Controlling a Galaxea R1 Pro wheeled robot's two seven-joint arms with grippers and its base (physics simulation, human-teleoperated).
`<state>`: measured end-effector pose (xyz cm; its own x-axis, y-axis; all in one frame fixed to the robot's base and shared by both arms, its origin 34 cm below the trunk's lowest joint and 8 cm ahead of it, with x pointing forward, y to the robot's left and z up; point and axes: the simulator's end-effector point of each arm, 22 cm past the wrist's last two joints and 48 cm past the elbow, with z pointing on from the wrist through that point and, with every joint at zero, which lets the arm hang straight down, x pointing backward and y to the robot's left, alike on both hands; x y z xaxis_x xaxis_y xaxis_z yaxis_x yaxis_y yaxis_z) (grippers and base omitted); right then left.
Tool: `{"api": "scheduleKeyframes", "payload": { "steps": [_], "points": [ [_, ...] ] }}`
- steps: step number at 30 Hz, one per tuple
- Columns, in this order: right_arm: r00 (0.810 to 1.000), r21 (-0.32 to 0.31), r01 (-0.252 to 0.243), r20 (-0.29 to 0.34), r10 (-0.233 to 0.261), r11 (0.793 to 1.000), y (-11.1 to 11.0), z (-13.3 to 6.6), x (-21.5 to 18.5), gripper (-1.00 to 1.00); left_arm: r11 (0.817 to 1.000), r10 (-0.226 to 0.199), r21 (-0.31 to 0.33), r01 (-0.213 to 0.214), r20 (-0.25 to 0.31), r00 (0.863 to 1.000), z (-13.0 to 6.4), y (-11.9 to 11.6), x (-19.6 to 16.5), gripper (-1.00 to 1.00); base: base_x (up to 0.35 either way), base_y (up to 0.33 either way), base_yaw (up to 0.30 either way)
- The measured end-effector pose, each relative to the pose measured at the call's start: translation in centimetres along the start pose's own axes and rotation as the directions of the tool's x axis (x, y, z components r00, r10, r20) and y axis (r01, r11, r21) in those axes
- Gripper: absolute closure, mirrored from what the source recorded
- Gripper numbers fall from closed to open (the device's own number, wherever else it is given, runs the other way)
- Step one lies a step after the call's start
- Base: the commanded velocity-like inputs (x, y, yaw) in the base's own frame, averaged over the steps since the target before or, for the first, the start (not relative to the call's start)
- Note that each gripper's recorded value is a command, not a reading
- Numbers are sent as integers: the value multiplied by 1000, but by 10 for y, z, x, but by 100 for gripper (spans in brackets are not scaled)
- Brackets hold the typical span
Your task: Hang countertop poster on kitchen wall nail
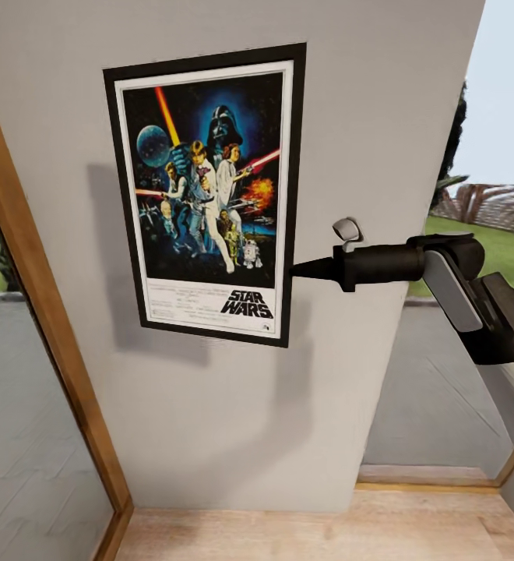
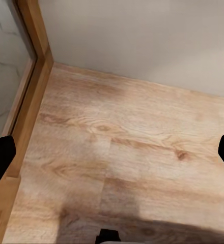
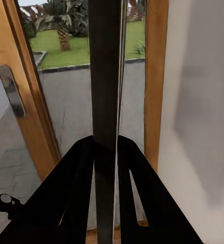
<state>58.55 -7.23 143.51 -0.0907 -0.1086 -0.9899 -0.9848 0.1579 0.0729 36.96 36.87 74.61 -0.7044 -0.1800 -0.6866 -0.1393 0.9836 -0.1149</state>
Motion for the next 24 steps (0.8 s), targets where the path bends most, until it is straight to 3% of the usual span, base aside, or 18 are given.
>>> {"api": "scheduleKeyframes", "payload": {
  "steps": [14,24],
  "points": [
    [1000,0,2,3,-2,1000,0,0,-1,100,1000,0,0,0,0,1000,0,0,0,-100,331,0,0],
    [1000,11,9,20,-10,1000,-2,-6,-8,100,1000,-4,-1,4,7,1000,1,-2,-3,-100,0,0,0]
  ]
}}
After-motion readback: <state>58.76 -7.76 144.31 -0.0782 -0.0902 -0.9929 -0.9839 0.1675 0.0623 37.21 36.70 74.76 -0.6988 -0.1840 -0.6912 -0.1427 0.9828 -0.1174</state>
